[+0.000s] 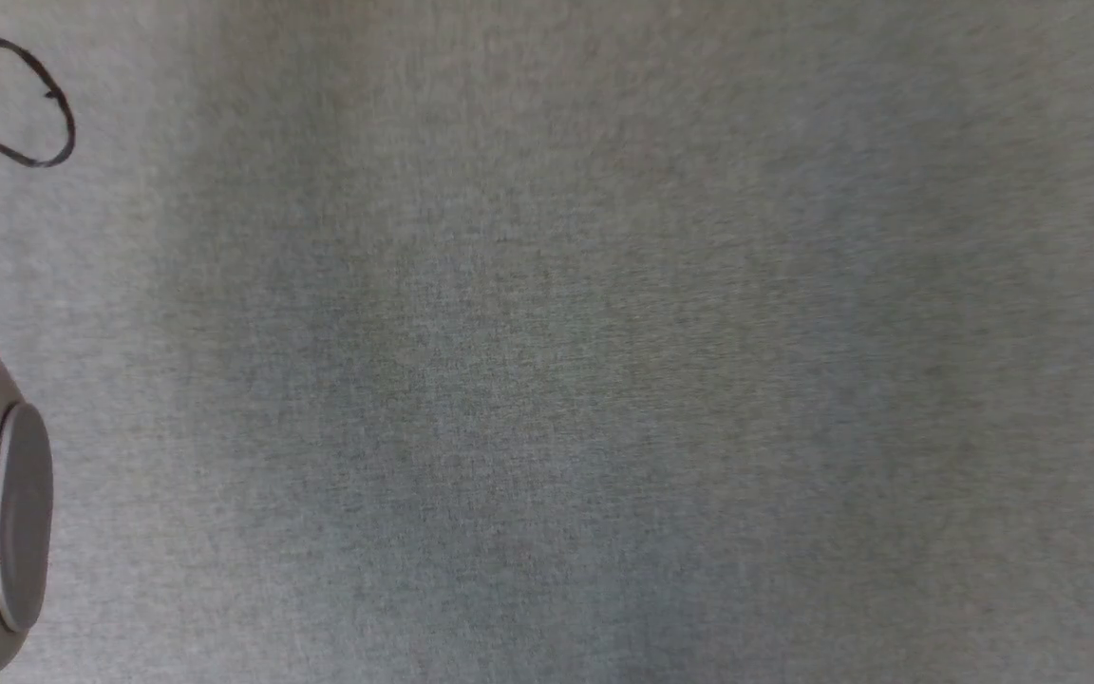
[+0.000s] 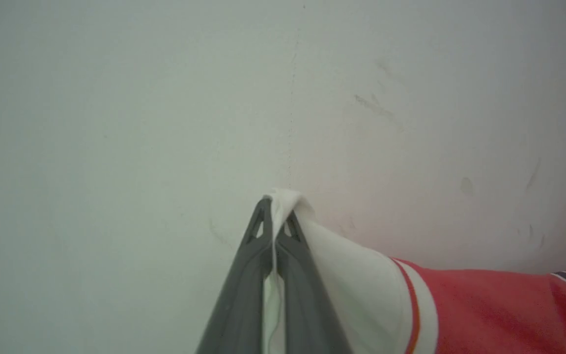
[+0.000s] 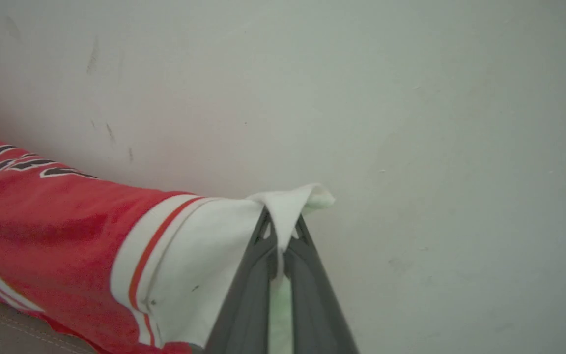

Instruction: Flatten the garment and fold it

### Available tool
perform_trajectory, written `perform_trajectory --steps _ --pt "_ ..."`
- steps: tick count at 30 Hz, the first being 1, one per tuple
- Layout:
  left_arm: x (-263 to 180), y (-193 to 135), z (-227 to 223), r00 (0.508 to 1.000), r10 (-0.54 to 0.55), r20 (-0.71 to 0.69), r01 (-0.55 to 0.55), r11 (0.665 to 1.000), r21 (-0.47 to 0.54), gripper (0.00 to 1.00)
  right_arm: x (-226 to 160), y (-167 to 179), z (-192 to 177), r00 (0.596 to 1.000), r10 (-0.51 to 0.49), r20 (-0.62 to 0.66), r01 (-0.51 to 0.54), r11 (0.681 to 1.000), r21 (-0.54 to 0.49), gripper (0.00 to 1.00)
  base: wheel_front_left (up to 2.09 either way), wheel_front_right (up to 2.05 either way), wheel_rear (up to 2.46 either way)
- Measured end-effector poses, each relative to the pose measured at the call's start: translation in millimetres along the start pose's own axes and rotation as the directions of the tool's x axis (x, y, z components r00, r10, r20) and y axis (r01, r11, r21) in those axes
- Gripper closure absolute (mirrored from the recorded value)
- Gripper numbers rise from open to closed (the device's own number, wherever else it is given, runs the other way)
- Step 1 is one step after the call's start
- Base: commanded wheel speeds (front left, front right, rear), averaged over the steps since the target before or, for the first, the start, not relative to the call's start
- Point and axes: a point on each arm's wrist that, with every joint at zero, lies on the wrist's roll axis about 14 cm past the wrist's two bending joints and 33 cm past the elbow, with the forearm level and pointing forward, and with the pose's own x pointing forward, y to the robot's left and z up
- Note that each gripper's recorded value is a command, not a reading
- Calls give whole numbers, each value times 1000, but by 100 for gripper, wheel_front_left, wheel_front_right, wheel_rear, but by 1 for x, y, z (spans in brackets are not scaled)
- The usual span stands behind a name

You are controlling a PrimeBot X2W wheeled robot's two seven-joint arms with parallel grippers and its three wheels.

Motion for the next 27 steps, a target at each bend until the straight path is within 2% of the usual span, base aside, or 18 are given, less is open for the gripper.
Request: perform_trajectory --steps 6,10,14,19,27 --pt "-14 -2 -76 996 -29 -81 26 999 -32 100 15 45 -78 992 90 -91 -90 996 11 100 0 0 0" --pt "-37 2 -112 987 -40 -154 32 998 -54 100 7 76 -110 980 160 -117 -153 986 62 100 0 0 0" --pt "-56 10 -110 983 -18 -182 -5 992 -123 100 -10 90 -108 976 203 -82 -193 975 112 100 0 0 0" --pt "-93 11 -103 967 -23 -253 -30 979 -202 100 -50 87 -102 974 218 -63 -204 962 179 100 0 0 0" --pt "-194 -2 -96 900 -51 -434 -76 960 -269 100 -147 51 -108 979 141 -149 -96 957 272 100 0 0 0"
